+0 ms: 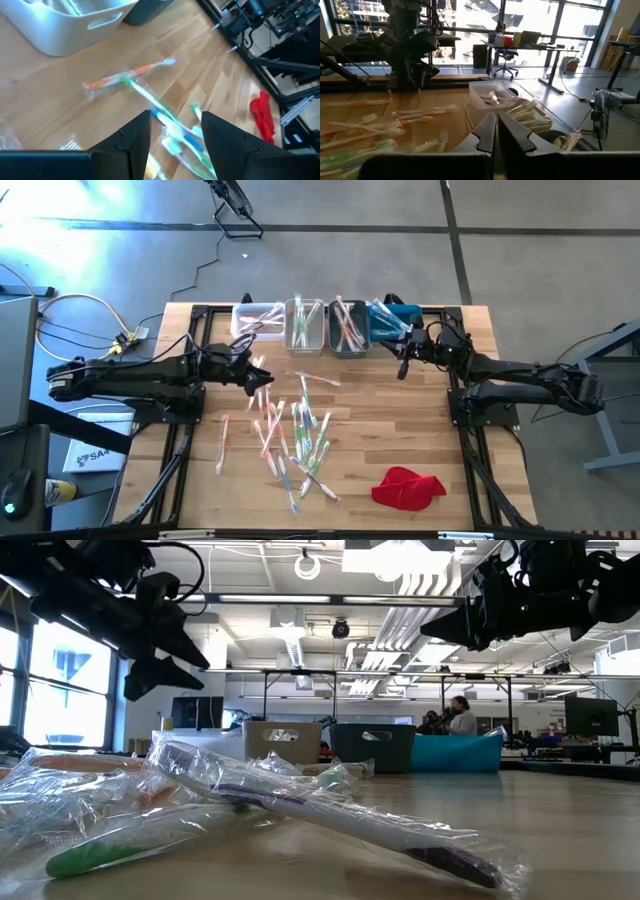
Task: Pick & Place Toothbrushes
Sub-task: Put the orange toothbrush into the dark green bin
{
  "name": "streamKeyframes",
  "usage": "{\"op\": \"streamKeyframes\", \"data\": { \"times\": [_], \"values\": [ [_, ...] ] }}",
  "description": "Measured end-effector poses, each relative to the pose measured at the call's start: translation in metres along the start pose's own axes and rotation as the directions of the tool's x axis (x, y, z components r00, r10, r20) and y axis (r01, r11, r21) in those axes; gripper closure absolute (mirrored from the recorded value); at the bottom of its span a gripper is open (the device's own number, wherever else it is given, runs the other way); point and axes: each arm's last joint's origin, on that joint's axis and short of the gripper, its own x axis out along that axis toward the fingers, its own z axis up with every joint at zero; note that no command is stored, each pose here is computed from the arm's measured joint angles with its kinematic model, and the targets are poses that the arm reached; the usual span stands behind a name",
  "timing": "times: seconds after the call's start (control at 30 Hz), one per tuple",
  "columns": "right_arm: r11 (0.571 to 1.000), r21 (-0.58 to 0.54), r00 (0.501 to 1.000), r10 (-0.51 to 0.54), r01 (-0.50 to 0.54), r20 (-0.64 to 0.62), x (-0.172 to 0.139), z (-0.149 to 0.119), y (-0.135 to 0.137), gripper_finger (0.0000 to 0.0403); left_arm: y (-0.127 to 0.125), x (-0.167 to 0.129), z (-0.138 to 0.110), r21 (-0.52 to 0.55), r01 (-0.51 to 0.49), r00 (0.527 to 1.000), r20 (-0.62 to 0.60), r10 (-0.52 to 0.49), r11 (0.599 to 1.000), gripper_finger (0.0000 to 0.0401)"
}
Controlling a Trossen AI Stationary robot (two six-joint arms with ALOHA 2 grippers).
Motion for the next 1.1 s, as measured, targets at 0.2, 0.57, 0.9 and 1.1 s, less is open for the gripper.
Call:
{"op": "streamKeyframes", "data": {
  "times": [0.2, 0.57, 0.9, 1.1],
  "values": [
    [0.992, -0.001, 0.992, -0.127, 0.127, -0.020, 0.000, -0.001, -0.004, 0.0390, 0.005, 0.010, -0.004, -0.004, -0.043, 0.998, -0.044, 0.043, 0.999, 0.0231],
    [0.978, -0.007, 0.976, -0.207, 0.207, -0.074, -0.001, -0.006, -0.006, 0.0391, 0.009, 0.020, -0.010, -0.079, -0.064, 0.990, -0.127, 0.053, 0.995, 0.0231],
    [0.981, -0.015, 0.975, -0.192, 0.191, -0.110, -0.001, -0.009, -0.005, 0.0391, -0.008, 0.017, 0.001, -0.203, 0.077, 0.962, -0.242, -0.126, 0.976, 0.0231],
    [0.982, -0.015, 0.975, -0.191, 0.191, -0.118, -0.001, -0.010, -0.005, 0.0391, -0.020, 0.015, 0.014, -0.131, 0.123, 0.968, -0.202, -0.148, 0.984, 0.0231]
  ]
}}
